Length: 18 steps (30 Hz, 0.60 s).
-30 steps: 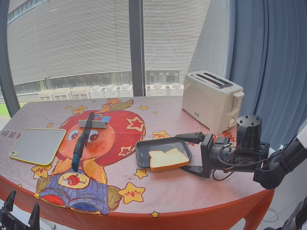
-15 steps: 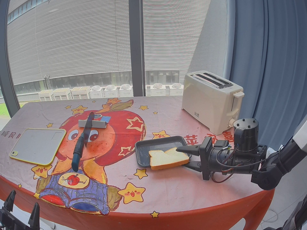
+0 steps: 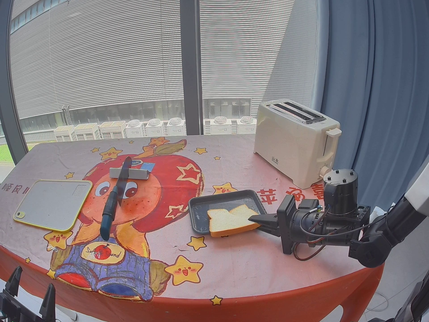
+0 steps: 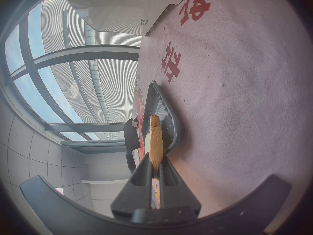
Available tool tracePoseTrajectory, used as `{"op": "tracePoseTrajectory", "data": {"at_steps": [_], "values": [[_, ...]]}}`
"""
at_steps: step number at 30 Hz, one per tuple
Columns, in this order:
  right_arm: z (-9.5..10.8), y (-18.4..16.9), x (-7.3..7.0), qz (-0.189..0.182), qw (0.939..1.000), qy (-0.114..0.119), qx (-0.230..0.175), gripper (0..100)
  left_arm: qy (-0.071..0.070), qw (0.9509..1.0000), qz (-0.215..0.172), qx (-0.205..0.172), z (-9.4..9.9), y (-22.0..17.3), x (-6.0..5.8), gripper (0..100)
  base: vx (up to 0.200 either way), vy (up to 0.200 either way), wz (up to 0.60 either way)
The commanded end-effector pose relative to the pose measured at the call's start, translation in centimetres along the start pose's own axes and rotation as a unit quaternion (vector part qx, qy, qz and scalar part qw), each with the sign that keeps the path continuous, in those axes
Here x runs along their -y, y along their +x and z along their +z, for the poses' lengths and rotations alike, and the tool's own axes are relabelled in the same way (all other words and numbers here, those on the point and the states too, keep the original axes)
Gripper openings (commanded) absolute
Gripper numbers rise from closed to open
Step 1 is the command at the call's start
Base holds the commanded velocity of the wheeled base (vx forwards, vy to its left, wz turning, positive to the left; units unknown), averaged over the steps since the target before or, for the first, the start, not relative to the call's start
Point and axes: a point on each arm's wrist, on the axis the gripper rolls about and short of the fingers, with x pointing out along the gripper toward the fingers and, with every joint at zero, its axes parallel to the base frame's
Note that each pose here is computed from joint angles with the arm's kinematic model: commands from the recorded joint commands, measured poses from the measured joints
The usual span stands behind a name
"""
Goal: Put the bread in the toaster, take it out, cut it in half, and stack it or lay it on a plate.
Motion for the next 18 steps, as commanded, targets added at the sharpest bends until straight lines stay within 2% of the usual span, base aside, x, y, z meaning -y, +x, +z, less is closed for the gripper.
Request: {"op": "tracePoseTrajectory", "data": {"at_steps": [1,11,15,18], "values": [[-0.4,-0.7,-1.0,0.018,0.9998,-0.008,-0.001,0,0.000,1.0000,0.000,-0.008,-0.4,0.1,0.0,100,0.000,0.000,0.00],[-1.4,-3.0,-3.1,0.059,0.9978,-0.029,-0.004,0,0.000,1.0000,0.000,-0.008,-0.4,0.1,0.0,100,0.000,0.000,0.00],[-1.5,-3.3,-3.4,0.064,0.9975,-0.030,-0.003,0,0.000,1.0000,0.000,-0.008,-0.4,0.1,0.0,100,0.000,0.000,0.00],[-1.7,-3.6,-3.5,0.066,0.9969,-0.043,0.005,0,0.000,1.0000,0.000,-0.008,-0.4,0.1,0.0,100,0.000,0.000,0.00]]}}
